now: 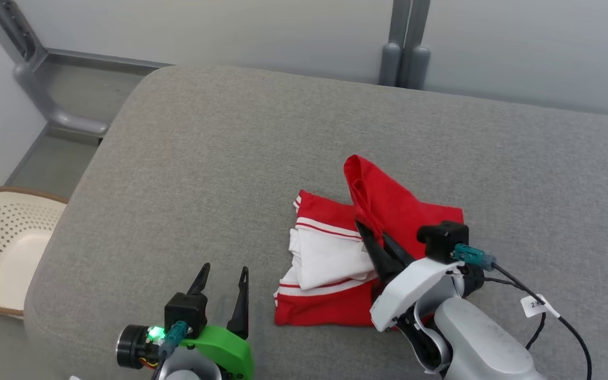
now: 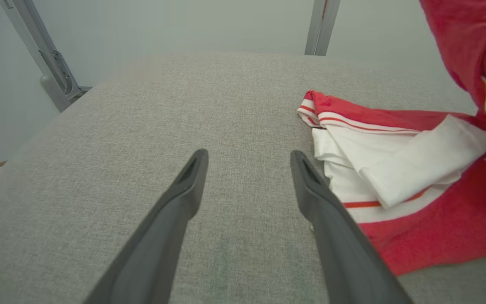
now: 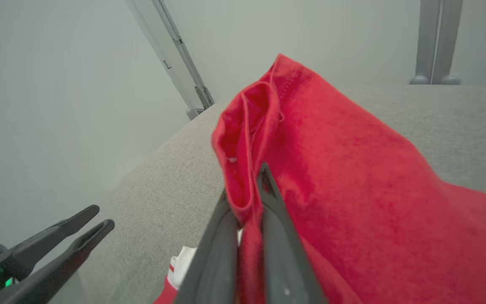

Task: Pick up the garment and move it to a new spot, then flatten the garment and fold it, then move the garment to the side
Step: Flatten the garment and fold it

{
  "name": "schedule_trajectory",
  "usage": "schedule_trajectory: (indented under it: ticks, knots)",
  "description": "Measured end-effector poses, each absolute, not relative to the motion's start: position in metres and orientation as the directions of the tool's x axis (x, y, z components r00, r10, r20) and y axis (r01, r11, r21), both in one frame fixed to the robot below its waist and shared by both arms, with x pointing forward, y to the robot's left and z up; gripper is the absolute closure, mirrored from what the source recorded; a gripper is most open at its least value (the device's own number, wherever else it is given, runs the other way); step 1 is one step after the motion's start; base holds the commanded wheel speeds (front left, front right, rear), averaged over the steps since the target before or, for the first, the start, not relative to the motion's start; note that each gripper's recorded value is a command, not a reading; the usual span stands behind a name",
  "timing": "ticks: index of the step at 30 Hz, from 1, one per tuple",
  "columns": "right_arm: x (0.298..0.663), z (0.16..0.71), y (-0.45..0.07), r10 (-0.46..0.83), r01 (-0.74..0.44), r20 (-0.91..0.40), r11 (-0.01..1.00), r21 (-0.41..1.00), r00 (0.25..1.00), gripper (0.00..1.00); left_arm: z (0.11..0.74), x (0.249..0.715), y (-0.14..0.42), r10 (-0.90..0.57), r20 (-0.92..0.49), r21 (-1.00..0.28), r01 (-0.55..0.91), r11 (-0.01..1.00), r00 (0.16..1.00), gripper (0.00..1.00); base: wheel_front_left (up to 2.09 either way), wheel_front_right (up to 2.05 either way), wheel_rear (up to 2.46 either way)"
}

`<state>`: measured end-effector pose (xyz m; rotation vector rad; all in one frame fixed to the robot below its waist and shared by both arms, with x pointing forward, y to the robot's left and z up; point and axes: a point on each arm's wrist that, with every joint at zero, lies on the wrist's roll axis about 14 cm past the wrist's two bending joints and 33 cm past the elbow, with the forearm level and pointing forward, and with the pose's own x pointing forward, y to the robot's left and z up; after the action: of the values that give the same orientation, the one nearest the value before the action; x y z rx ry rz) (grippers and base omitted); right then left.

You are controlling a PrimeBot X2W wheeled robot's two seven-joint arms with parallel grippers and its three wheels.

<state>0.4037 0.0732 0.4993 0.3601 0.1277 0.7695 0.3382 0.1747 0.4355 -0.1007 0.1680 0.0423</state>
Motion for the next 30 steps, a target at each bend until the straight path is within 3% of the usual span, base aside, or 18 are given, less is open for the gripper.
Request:
schedule_trajectory:
  ticks: [7,8,9,10,14,21,30]
  knots:
    - [0.396,0.481,0.114,0.777,-0.719,-0.048,0.602,0.349,0.627,1.00,0.433,0.323,0.191,0.088,-0.184,-0.092,-0.106,0.990,0.979,0.00,0.00,0.00,0.00]
    - [0.395,0.478,0.119,0.785,-0.723,-0.057,0.594,0.352,0.617,0.88,0.433,0.321,0.194,0.100,-0.186,-0.091,-0.119,0.989,0.977,0.00,0.00,0.00,0.00]
    - [0.392,0.476,0.124,0.795,-0.728,-0.062,0.581,0.364,0.603,0.35,0.432,0.319,0.197,0.110,-0.189,-0.089,-0.129,0.988,0.976,0.00,0.00,0.00,0.00]
    - [0.388,0.475,0.129,0.805,-0.734,-0.063,0.567,0.374,0.590,0.00,0.431,0.317,0.199,0.119,-0.192,-0.088,-0.138,0.987,0.974,0.00,0.00,0.00,0.00]
    - [0.390,0.483,0.140,0.815,-0.740,-0.038,0.543,0.397,0.578,0.00,0.429,0.312,0.210,0.163,-0.202,-0.083,-0.183,0.980,0.966,0.00,0.00,0.00,0.00]
    - [0.442,0.493,0.069,0.639,-0.602,0.006,0.723,0.339,0.769,0.00,0.431,0.324,0.206,0.145,-0.191,-0.078,-0.163,0.984,0.971,0.00,0.00,0.00,0.00]
    - [0.450,0.476,-0.050,0.364,-0.345,-0.025,0.901,0.262,0.931,0.00,0.442,0.351,0.186,0.080,-0.153,-0.074,-0.093,0.993,0.985,0.00,0.00,0.00,0.00]
